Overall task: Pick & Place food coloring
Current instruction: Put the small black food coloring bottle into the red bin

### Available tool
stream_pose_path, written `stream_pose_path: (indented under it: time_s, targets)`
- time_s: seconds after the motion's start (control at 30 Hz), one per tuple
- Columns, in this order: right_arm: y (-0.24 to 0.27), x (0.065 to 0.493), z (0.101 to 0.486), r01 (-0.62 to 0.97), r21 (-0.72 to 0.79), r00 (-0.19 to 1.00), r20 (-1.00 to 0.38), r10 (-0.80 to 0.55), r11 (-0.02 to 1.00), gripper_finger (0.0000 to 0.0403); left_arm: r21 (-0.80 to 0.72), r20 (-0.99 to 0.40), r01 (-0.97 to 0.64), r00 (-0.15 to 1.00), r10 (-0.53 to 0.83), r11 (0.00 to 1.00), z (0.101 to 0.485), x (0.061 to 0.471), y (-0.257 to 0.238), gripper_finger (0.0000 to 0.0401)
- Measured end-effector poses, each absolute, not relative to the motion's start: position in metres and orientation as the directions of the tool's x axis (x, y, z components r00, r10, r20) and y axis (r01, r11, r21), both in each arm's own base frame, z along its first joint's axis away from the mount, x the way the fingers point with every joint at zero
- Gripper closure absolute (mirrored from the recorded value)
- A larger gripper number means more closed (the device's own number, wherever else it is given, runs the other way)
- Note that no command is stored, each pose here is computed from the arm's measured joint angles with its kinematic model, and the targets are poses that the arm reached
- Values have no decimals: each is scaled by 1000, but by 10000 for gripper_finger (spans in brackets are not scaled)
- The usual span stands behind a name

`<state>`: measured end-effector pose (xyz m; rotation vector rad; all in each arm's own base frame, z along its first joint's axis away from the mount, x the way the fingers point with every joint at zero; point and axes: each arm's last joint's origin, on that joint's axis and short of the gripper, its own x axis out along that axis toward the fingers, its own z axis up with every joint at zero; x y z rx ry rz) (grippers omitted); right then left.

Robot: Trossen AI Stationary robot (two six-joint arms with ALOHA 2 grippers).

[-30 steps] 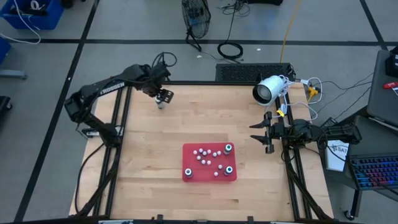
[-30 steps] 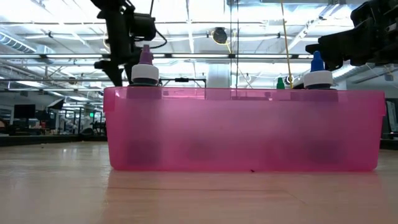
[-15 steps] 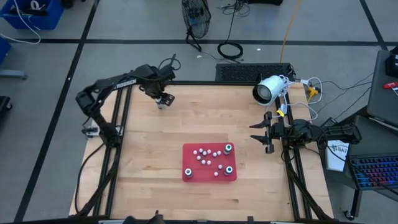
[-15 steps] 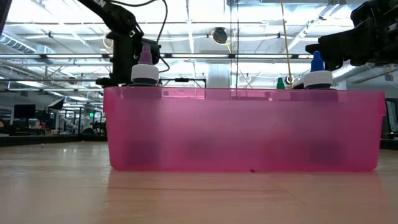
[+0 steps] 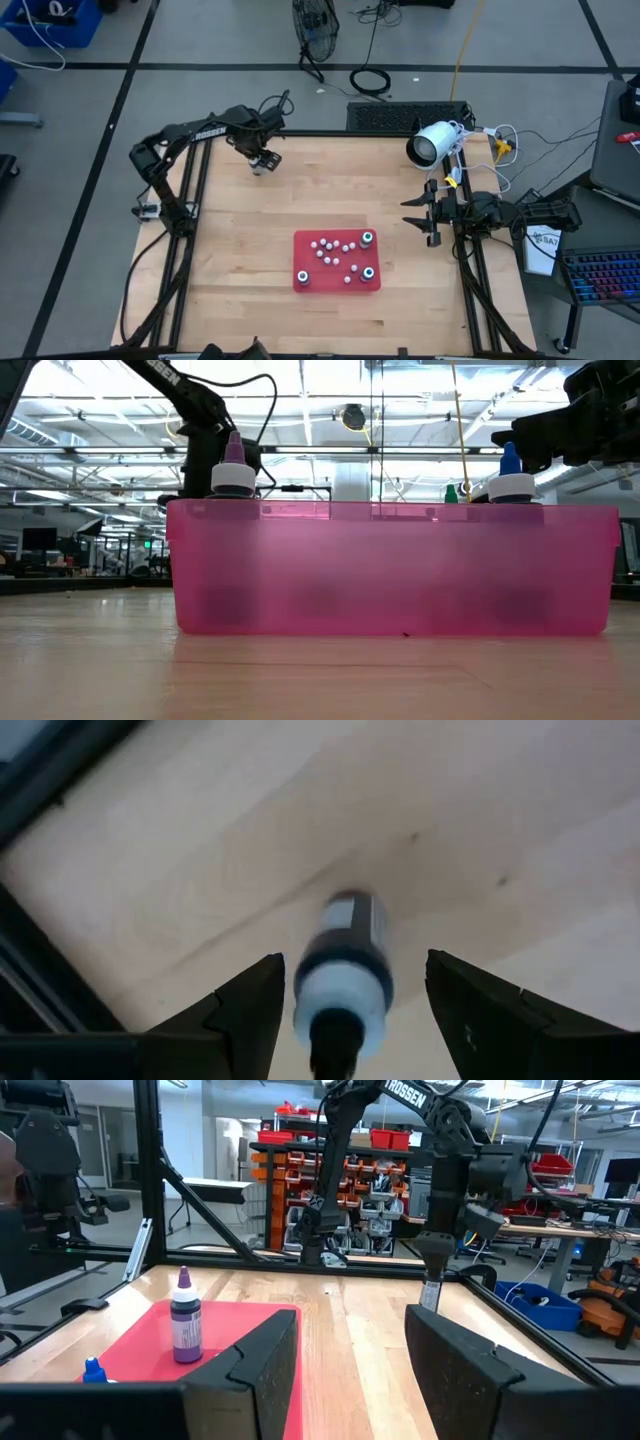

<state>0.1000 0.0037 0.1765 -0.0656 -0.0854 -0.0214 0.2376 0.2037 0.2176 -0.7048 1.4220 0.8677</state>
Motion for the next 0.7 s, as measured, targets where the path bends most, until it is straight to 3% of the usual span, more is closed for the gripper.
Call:
stream_pose_path:
  time_s: [0.7]
  targets:
    - [4,100,177,24,-65,996,86,-19,998,228,89,-996,-841,-81,39,534,186,226,194,160]
